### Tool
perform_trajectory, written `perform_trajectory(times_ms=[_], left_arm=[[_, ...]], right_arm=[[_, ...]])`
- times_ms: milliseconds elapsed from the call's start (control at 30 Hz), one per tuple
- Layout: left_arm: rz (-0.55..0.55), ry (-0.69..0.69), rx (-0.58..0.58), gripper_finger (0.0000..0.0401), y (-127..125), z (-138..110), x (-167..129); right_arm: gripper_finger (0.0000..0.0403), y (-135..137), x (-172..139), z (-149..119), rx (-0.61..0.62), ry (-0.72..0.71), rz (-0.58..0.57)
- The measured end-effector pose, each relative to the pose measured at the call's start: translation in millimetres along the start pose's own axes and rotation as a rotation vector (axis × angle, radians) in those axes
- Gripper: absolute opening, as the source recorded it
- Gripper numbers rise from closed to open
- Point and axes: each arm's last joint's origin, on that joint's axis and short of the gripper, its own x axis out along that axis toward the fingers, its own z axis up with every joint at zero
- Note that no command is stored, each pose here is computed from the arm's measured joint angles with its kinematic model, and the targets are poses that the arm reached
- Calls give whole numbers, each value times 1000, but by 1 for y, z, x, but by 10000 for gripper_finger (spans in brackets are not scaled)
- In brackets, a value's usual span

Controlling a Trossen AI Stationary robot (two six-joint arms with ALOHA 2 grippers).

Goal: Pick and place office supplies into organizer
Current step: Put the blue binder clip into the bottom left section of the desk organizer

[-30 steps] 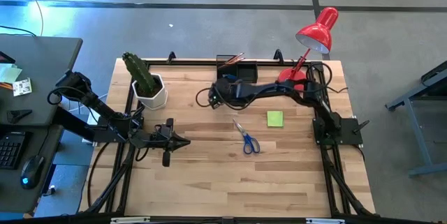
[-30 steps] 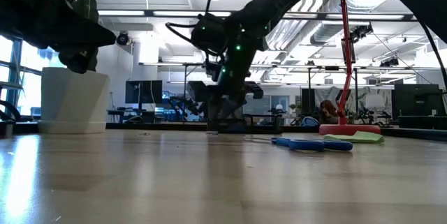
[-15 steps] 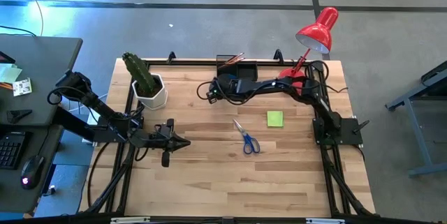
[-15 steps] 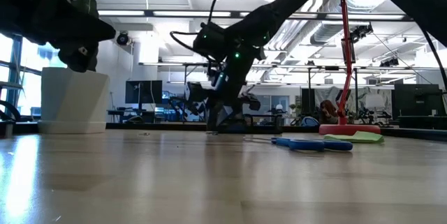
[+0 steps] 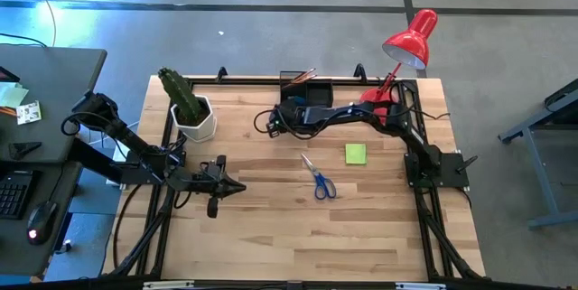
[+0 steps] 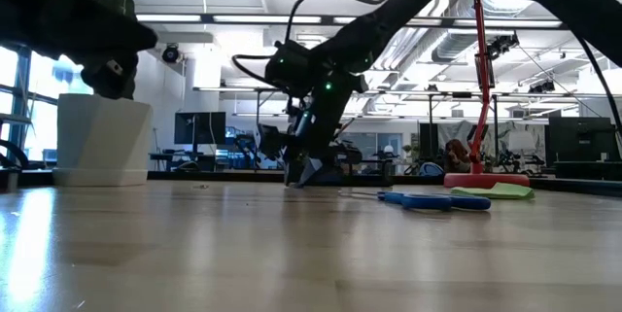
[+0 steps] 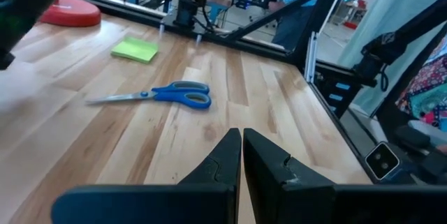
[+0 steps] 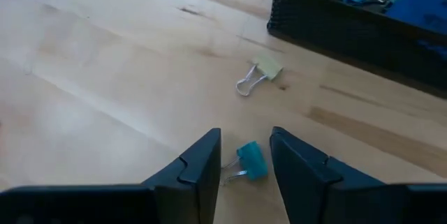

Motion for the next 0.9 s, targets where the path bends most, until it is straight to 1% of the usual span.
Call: perform_trajectory(times_ms=[300,433,900], left_arm=[[-1,-4,11,8,0,0,0],[-2,-4,11,8,0,0,0],[0,-2,13,8,0,0,0]], right_arm=[[124,7,-6,-11,-47,12,-13],[114,9,-7,-13,-71,8,-19],[15,10,-7,-13,-120,4,-15]])
